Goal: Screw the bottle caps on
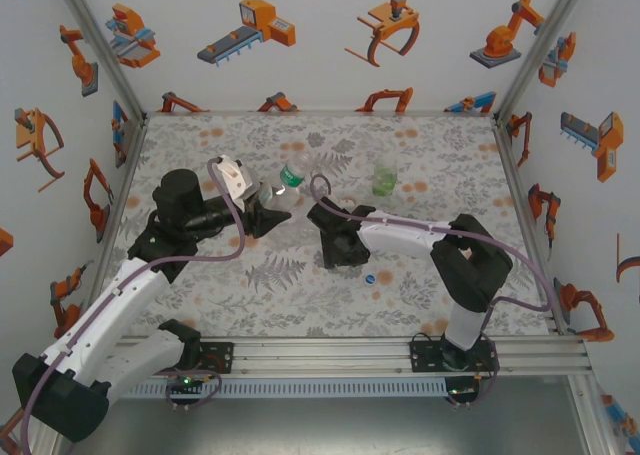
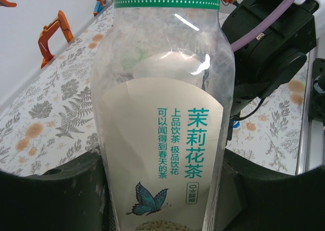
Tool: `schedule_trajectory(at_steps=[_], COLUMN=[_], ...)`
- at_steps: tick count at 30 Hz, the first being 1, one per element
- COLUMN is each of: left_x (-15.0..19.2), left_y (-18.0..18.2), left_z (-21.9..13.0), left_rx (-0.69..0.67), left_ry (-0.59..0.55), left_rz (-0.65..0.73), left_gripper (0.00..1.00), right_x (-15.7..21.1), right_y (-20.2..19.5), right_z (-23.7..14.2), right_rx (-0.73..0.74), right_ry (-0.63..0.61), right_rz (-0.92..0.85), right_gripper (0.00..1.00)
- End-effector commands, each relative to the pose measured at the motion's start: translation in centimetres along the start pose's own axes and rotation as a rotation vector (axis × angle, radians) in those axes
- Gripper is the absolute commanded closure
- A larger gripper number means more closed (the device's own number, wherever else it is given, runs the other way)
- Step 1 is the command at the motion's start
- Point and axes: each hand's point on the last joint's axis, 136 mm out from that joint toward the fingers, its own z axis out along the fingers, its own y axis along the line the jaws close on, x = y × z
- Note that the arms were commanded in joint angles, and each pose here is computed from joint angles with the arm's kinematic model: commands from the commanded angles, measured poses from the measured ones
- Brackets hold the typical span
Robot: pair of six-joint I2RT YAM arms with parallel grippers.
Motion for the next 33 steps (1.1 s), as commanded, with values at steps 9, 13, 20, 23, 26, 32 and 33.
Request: schedule_trajectory(at_steps=[9, 13, 20, 23, 26, 32, 33], left_x=[-1.43, -1.44, -1.55, -1.61, -1.59, -1.74, -1.74], left_y=[0.05, 0.05, 0.02, -0.02, -0.02, -0.04, -0.05], left_z=[-0.02, 0.03, -0.02, -0.05, -0.05, -0.15, -0.15], left_rx=[0.001, 0.002, 0.003, 0.004, 0.003, 0.001, 0.002], left_ry=[-0.025, -0.025, -0.029, -0.030, -0.029, -0.033, -0.034], left_rz=[0.030, 0.028, 0.028, 0.029, 0.029, 0.032, 0.032], left_gripper=[1.00, 1.00, 1.00, 1.00, 1.00, 1.00, 1.00], right_x=[-0.44, -0.15, 0.07, 0.00, -0.13, -0.15, -0.20], right_y=[0.54, 0.55, 0.47, 0.48, 0.32, 0.31, 0.26], right_z=[0.41, 0.66, 0.74, 0.62, 0.59, 0.59, 0.59], right_rx=[-0.003, -0.005, -0.005, -0.006, 0.001, -0.001, -0.001], right_ry=[-0.010, -0.001, 0.006, 0.000, -0.006, -0.015, -0.017], right_rz=[0.011, 0.011, 0.012, 0.011, 0.013, 0.015, 0.017], right_gripper=[0.47, 0.48, 0.50, 0.51, 0.51, 0.51, 0.51])
